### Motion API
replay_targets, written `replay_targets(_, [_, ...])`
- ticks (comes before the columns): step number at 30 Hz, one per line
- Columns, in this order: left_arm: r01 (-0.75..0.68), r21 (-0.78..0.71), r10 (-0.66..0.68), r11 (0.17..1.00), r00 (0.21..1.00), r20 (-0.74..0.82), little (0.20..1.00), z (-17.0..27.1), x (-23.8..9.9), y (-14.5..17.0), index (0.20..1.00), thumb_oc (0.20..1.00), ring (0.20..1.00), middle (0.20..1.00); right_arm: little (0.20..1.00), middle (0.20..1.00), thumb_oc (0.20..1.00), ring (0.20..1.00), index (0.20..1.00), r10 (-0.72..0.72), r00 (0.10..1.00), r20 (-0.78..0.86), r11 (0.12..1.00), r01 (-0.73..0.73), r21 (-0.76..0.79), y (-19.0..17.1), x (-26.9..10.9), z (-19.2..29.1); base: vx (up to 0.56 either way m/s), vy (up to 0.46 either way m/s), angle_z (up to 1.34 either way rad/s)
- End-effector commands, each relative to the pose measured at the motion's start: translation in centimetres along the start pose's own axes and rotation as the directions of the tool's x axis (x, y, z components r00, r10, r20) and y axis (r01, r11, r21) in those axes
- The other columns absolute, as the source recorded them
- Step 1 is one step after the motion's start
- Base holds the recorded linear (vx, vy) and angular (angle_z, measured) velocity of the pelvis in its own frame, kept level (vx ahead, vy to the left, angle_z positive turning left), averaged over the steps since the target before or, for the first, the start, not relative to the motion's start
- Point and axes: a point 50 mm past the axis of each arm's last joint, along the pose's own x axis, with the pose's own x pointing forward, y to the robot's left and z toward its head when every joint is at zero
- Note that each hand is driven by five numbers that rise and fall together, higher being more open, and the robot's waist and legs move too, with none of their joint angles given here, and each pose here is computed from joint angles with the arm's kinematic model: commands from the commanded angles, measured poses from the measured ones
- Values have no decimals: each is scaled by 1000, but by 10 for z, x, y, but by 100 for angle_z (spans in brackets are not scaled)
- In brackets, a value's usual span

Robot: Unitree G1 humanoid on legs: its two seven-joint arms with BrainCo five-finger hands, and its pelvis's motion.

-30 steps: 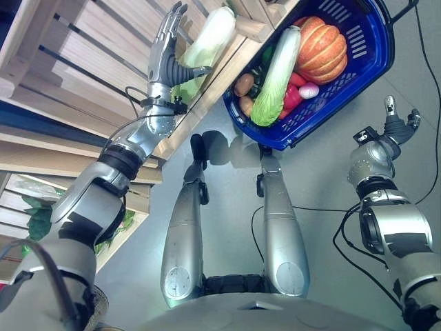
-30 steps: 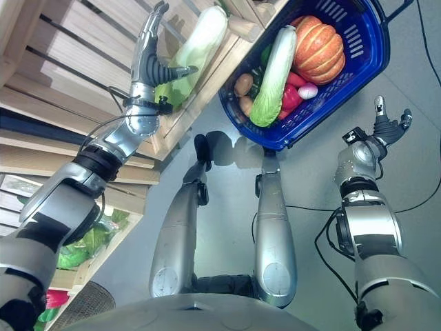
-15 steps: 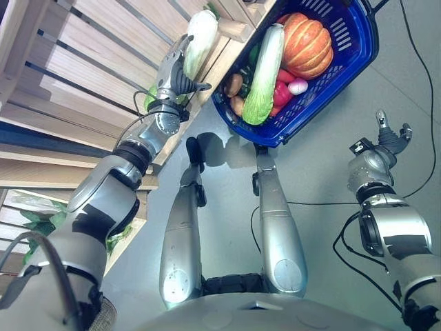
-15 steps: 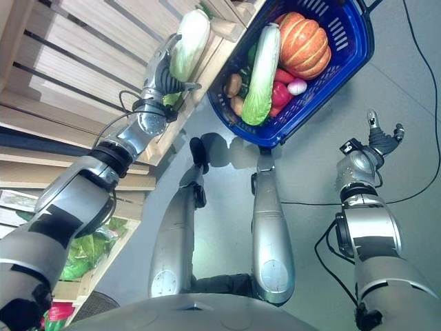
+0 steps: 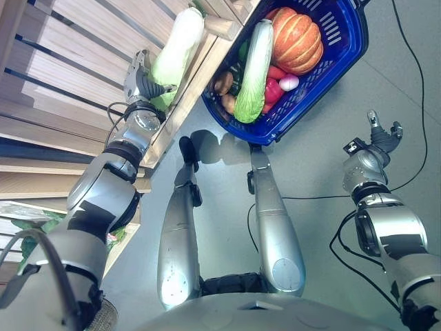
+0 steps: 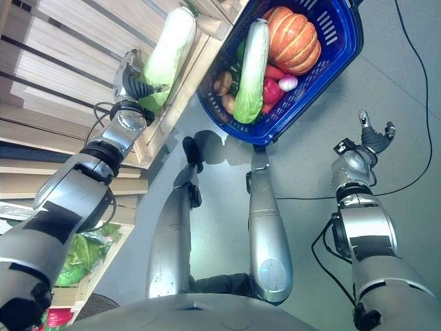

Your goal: Pick up fruits and vegetables into the basket

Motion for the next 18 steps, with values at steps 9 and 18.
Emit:
replay_targets(9, [44, -82, -58, 996, 981, -183, 1000, -28, 3, 11, 1000, 1000, 1000, 1000, 1000, 1000, 1000, 1000, 1000, 27, 999, 44, 999, -25, -41, -2, -4, -5, -1, 1, -1])
replay_targets(18, [165, -84, -179, 983, 963, -203, 1000, -31, 1, 4, 1000, 1000, 1000, 1000, 1000, 1000, 1000, 1000, 1000, 45, 997, 56, 998, -42, -42, 4, -3, 2, -10, 6, -6])
